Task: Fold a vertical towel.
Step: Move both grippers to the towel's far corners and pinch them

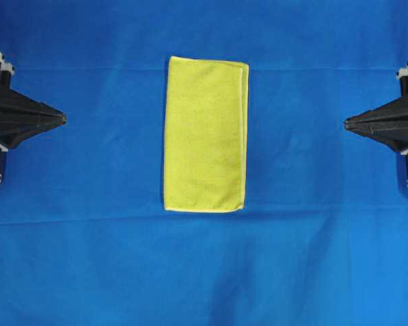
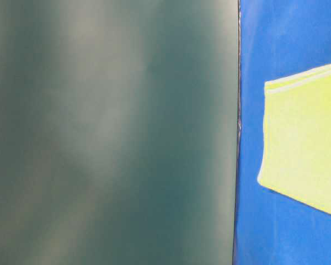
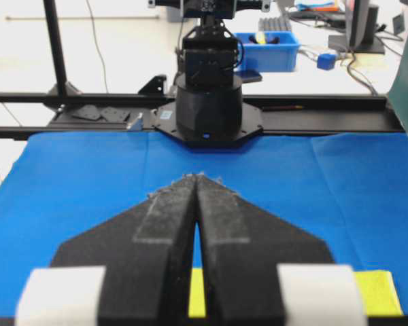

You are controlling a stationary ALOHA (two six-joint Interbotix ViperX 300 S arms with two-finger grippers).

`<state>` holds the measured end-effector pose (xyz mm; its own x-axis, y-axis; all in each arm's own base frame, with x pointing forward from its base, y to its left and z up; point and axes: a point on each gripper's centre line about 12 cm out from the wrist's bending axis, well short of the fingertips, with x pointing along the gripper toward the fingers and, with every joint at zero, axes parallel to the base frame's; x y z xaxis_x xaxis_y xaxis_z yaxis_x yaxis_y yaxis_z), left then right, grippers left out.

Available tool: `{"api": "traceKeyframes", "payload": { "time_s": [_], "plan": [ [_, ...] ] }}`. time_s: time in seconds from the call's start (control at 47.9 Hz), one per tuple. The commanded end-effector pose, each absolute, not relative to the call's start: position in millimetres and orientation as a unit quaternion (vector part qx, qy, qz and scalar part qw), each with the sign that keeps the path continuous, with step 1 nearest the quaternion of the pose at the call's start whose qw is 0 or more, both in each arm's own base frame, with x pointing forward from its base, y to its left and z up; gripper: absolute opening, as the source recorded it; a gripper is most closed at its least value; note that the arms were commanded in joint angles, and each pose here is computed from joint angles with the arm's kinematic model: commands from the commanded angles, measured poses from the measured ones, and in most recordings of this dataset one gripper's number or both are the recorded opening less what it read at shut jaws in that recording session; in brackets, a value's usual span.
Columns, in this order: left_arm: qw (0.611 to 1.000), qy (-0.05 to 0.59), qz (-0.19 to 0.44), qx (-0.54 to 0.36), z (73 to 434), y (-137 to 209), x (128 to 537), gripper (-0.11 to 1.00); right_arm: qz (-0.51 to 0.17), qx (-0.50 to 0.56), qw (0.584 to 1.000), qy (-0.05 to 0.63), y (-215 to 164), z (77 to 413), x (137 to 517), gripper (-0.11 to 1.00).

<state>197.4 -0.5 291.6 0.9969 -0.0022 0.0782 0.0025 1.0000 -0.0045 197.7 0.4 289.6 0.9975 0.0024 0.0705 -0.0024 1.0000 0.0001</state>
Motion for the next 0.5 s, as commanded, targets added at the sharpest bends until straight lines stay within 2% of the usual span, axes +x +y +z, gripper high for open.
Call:
{"api": "traceKeyframes", "payload": {
  "time_s": [0.0, 0.209, 0.48],
  "plan": [
    [0.998, -0.039, -0.012, -0.045, 295, -5, 203, 0.00, -0.001, 0.008, 0.999, -0.046, 0, 300, 202, 0.00],
    [0.998, -0.024, 0.004, -0.057, 287, 1, 212, 0.00, -0.026, 0.023, 0.999, -0.004, -11, 293, 214, 0.00],
    [0.991, 0.027, 0.086, -0.096, 256, 39, 243, 0.00, -0.123, 0.053, 0.988, 0.074, -59, 264, 241, 0.00]
  ]
}}
